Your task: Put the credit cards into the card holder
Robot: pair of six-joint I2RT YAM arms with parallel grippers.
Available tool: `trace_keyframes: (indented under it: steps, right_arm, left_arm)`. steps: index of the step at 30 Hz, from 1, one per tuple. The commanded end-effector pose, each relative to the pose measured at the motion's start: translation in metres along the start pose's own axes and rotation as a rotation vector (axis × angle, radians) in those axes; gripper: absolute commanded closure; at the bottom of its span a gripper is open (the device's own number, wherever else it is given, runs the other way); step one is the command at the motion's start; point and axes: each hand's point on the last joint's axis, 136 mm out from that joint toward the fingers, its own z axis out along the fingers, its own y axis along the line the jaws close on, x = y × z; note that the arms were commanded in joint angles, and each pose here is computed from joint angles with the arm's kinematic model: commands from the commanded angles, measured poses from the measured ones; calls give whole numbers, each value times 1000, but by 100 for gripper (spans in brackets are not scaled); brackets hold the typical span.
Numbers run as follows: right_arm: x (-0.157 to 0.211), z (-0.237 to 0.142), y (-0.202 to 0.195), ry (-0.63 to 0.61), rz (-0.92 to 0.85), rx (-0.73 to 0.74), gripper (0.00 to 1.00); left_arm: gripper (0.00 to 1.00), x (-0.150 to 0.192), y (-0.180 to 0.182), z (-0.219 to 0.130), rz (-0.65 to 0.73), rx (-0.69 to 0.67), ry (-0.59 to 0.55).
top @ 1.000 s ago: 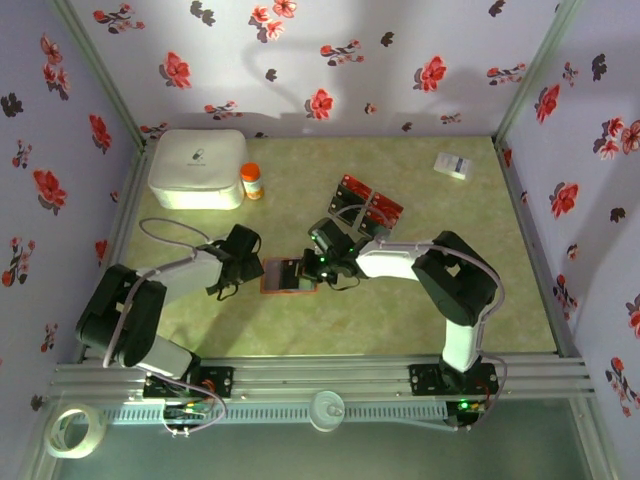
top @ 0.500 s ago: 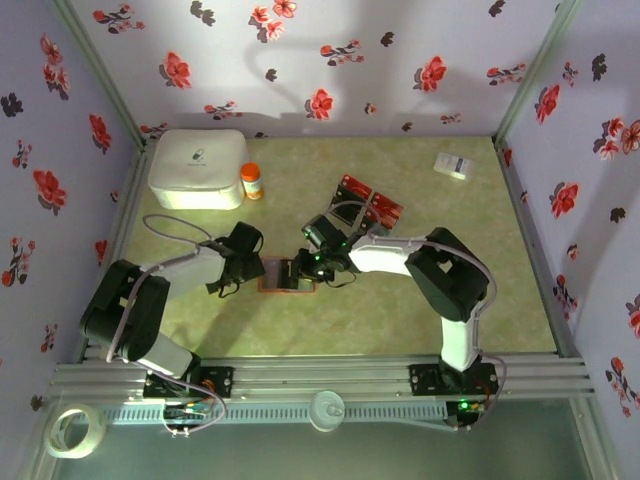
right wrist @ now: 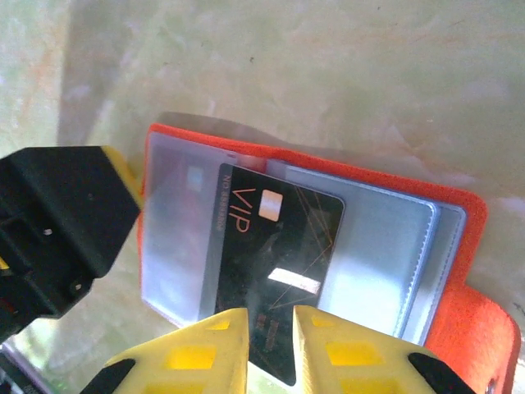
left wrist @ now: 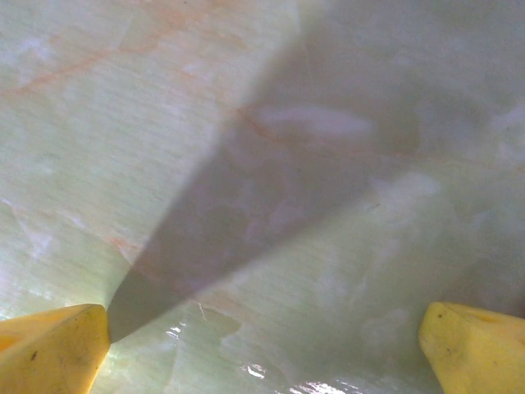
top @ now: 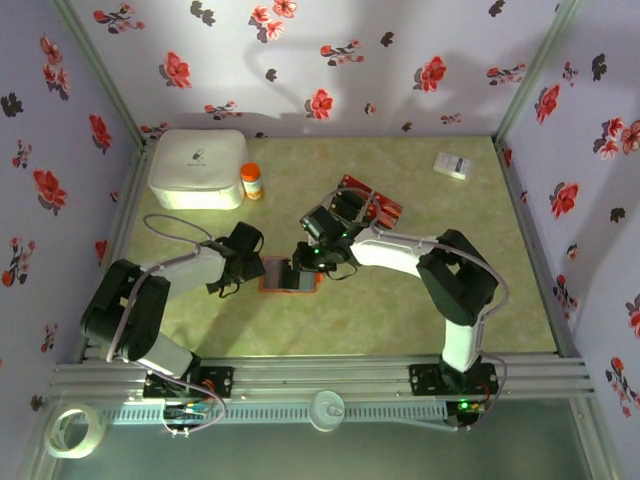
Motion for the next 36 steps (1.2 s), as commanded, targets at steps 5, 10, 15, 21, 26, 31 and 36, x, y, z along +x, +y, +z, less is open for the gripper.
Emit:
trace_keyframes:
  steps: [5,10,15,21,26,31,36]
  right_arm:
    - [2,22,-2,33,-28,35,80]
    - [6,40,6,81,-46,42,82]
    - [10,51,15,99,-53,33,83]
    - [6,39,28,83,-52,-13,83]
    - [0,1,29,9,-74,-3,79]
    - [3,-25,3,-56,-87,98,65]
    - [10,-34,-32,-89,-96,238,52]
  left_arm:
    - [0,40,-21,30,86,90,151]
    - [0,41,-23,30,96,91,153]
    - [0,42,-25,31,101,92,155]
    - [0,44,-26,32,107,92,158]
    - [0,42,-30,28,101,110,155]
    - [0,36,-34,19,101,127,142]
    - [0,31,-35,10,100,141,128]
